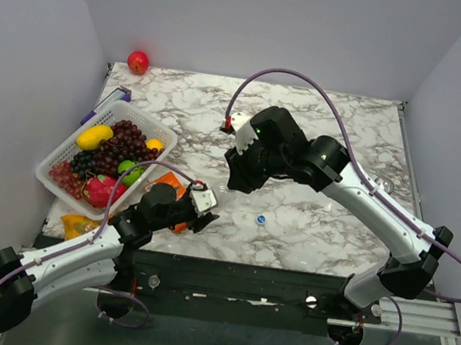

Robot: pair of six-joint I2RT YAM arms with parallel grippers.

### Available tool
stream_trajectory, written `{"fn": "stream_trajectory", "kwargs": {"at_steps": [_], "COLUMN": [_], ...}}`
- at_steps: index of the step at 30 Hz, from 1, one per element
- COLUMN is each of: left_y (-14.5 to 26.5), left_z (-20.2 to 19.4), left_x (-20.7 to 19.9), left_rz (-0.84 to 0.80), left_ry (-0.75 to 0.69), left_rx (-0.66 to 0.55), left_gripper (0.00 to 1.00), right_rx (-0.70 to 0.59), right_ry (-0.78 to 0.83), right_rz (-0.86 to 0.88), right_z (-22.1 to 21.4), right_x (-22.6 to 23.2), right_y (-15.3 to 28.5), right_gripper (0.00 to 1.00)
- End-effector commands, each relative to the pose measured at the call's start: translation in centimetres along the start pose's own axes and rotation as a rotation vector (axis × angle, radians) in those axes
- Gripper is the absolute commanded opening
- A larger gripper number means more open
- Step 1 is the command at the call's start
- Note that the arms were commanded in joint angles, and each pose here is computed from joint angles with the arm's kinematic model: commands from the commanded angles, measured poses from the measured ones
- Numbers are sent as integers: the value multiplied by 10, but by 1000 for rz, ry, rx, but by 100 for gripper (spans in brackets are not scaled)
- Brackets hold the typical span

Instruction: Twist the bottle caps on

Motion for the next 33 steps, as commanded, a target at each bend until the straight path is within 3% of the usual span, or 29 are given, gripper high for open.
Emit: {"fn": "stream_trajectory", "kwargs": {"at_steps": [1, 3, 6, 7, 10, 16, 20, 23, 33], "left_y": [-4, -8, -13, -14, -16, -15, -9, -7, -5], "left_z": [19, 18, 18, 18, 18, 20, 19, 19, 21], "left_x": [-4, -4, -4, -5, -6, -5, -13, -20, -29], "left_rz": [-45, -59, -77, -91, -106, -104, -193, -267, -370], "left_ry": [-19, -21, -21, -19, -16, 30, 17, 28, 58], "left_rx": [-100, -80, -47, -38, -26, -43, -60, -48, -51], "left_gripper": [0, 0, 0, 0, 0, 0, 0, 0, 0], "right_rx": [2, -22, -54, -60, -82, -114, -104, -205, -208], "right_ry": [33, 69, 107, 116, 150, 220, 590, 746, 828], "right_rz": [-14, -28, -5, 6, 59, 71, 97, 24, 179], "right_z": [8, 16, 26, 28, 31, 28, 7, 2, -17], "right_x": [0, -2, -1, 0, 6, 7, -3, -6, 5], "right_y": [0, 9, 20, 23, 32, 46, 57, 73, 63], "right_gripper": [35, 37, 53, 64, 75, 79, 82, 89, 100]}}
Point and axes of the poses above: each gripper's point midway between its finger pads, its own y axis back along the fingers, its own x axis along the line the jaws close on, z = x × y, the point moved 9 cm from there along y, back along the fingers, and after that the axes turned 8 degrees about y, right-handed, at the moved point
